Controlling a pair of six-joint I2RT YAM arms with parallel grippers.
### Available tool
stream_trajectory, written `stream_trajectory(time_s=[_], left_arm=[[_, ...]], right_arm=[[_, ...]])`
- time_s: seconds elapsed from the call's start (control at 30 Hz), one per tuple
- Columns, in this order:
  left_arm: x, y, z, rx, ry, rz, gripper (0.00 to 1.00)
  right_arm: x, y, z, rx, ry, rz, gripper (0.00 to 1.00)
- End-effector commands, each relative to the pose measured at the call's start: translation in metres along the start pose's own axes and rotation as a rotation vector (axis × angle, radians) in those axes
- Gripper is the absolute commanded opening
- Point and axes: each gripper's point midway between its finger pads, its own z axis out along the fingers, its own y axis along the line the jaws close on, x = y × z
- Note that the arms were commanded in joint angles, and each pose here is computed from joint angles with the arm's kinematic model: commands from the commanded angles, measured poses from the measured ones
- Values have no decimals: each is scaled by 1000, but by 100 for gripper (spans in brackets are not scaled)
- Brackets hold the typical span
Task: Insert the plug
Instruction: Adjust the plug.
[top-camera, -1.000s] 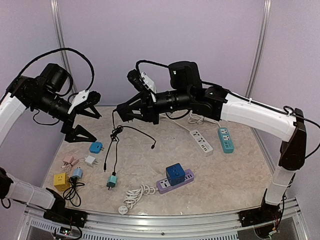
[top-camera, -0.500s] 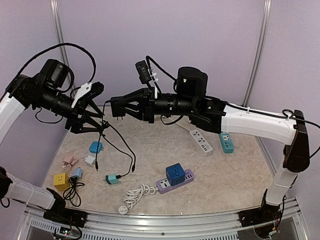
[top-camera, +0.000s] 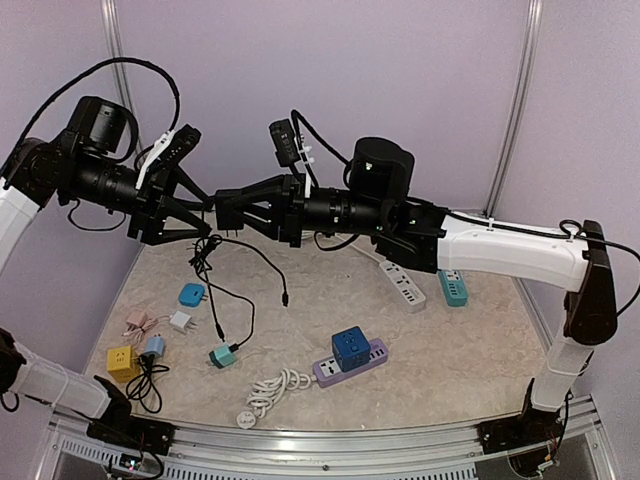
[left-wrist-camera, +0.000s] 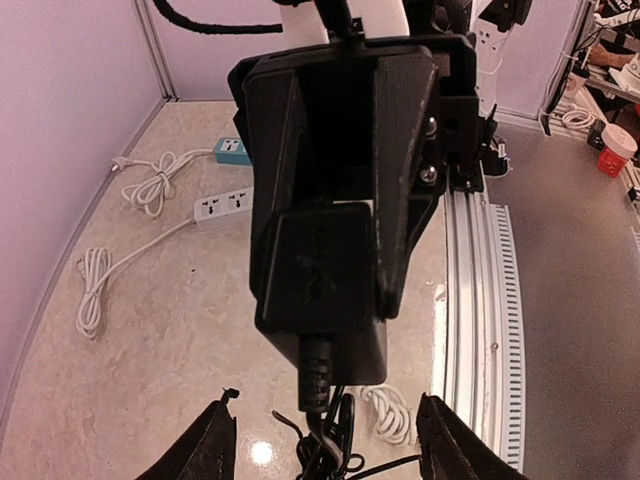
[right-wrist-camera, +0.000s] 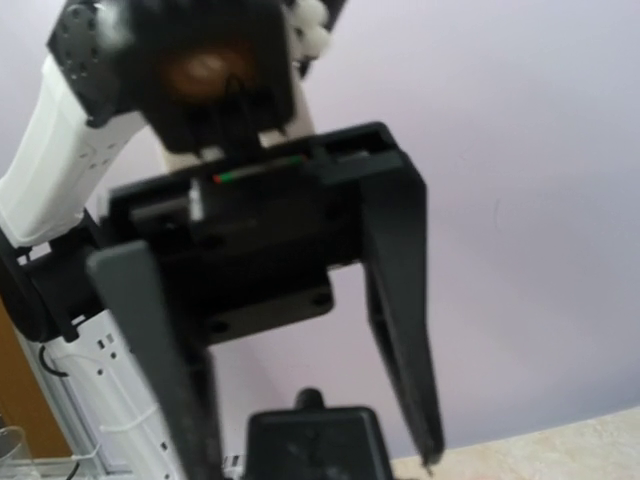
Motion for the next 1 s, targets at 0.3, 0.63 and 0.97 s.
stream_trajectory(time_s=[0.3,0.63,0.97], left_arm=[[-19,-3,20,75,-48,-44,36],[-21,-11,19,119,-64,-41,33],[-19,-15,17,129,-62,-32,0]], right_arm=[[-5,6,7,-7,-65,-40,0],[0,3,8,5,-53,-42,0],[4,1,10,5,-42,-41,0]])
